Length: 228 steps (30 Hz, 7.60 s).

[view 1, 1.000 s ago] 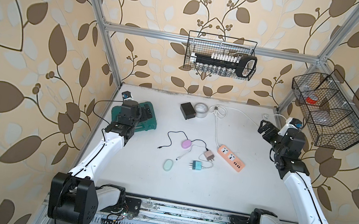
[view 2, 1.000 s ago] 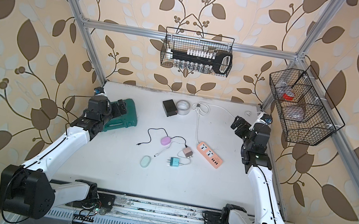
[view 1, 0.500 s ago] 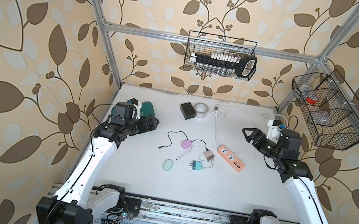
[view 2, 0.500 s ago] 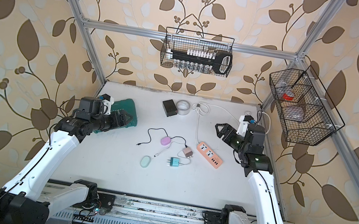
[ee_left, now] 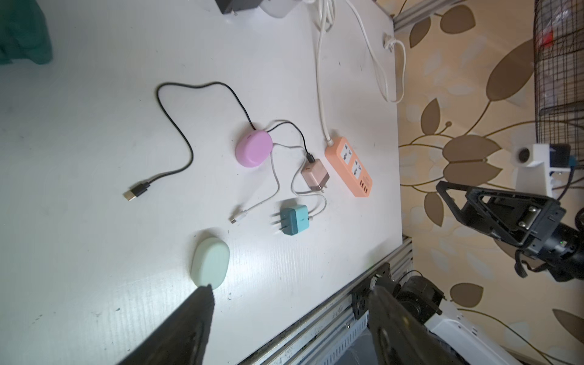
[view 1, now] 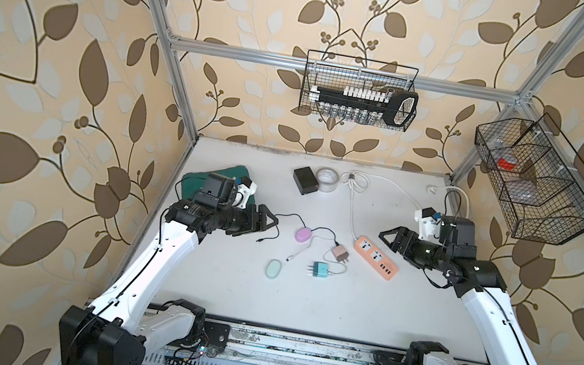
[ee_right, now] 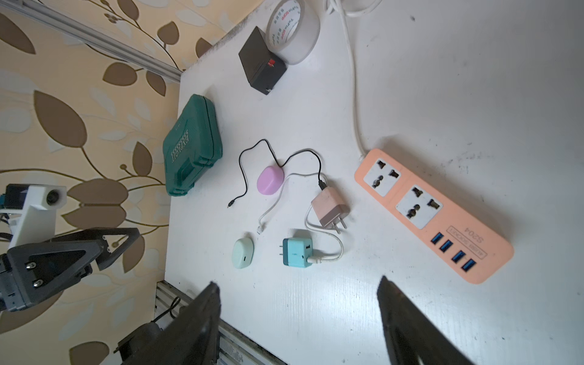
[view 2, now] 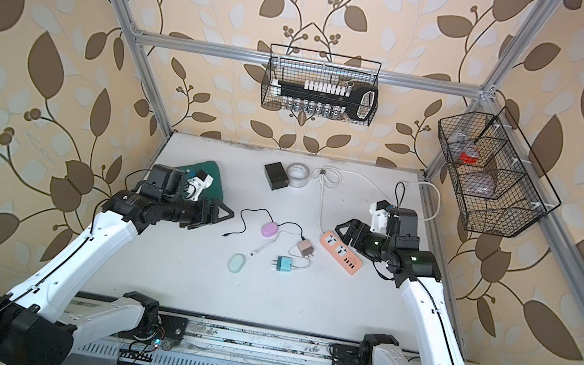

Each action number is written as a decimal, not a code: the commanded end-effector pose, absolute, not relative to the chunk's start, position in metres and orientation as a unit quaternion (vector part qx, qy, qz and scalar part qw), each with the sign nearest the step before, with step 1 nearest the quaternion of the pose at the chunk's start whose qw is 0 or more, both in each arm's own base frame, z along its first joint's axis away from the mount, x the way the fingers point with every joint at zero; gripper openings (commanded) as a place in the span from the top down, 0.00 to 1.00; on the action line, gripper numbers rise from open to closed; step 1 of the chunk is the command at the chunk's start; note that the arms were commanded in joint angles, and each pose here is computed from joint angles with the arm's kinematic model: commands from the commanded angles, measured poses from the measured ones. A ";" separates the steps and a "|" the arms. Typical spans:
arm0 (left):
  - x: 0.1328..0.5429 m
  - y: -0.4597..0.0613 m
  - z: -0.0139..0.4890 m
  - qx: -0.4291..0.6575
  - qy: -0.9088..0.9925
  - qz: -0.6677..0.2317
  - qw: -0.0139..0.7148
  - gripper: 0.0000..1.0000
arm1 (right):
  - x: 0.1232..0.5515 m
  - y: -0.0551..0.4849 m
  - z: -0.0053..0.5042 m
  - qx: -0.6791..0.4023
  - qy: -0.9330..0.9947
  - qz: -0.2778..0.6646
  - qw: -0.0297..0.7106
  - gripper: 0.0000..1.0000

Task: Charge the bluetooth headset
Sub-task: Pick up the plug from the center of the board, then adjust the plug.

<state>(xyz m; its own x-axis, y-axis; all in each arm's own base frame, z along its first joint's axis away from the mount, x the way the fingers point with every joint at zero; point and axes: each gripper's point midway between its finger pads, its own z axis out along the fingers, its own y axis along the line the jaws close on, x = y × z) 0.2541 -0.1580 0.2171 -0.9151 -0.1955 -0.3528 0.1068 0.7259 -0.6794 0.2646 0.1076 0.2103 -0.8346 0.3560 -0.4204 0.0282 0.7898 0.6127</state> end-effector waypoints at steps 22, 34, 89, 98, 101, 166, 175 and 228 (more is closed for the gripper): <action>0.230 -0.172 0.185 -0.008 0.910 -0.378 0.170 0.22 | 0.225 0.215 0.103 -0.006 0.971 0.212 0.110 0.22; 0.230 -0.256 0.150 0.163 0.929 -0.308 0.123 0.14 | 0.219 0.145 0.122 0.101 0.956 0.221 0.163 0.19; 0.216 -0.325 0.034 0.338 0.930 -0.089 0.117 0.48 | 0.214 0.115 0.118 0.172 0.927 0.270 0.194 0.21; 0.212 -0.337 0.042 0.346 0.920 -0.130 0.133 0.61 | 0.215 0.118 0.115 0.167 0.929 0.271 0.186 0.21; 0.213 -0.337 0.041 0.347 0.920 -0.127 0.132 0.51 | 0.215 0.118 0.115 0.166 0.930 0.271 0.185 0.21; 0.231 -0.337 0.098 0.339 0.900 -0.143 0.234 0.66 | 0.215 0.129 0.125 0.145 0.922 0.306 0.188 0.24; 0.227 -0.318 0.157 0.320 0.878 -0.168 0.314 0.66 | 0.218 0.169 0.169 0.080 0.891 0.410 0.180 0.30; 0.203 -0.325 0.199 0.355 0.833 -0.190 0.379 0.45 | 0.230 0.263 0.189 -0.023 0.877 0.468 0.101 0.87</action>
<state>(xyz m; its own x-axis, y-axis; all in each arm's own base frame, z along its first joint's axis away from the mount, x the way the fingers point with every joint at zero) 0.2012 -0.3191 0.1754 -0.5163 0.4866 -0.7047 0.7243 0.6872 -0.0562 0.2241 0.2584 0.1844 -0.9815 0.0537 -0.1836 -0.1222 0.5623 0.8179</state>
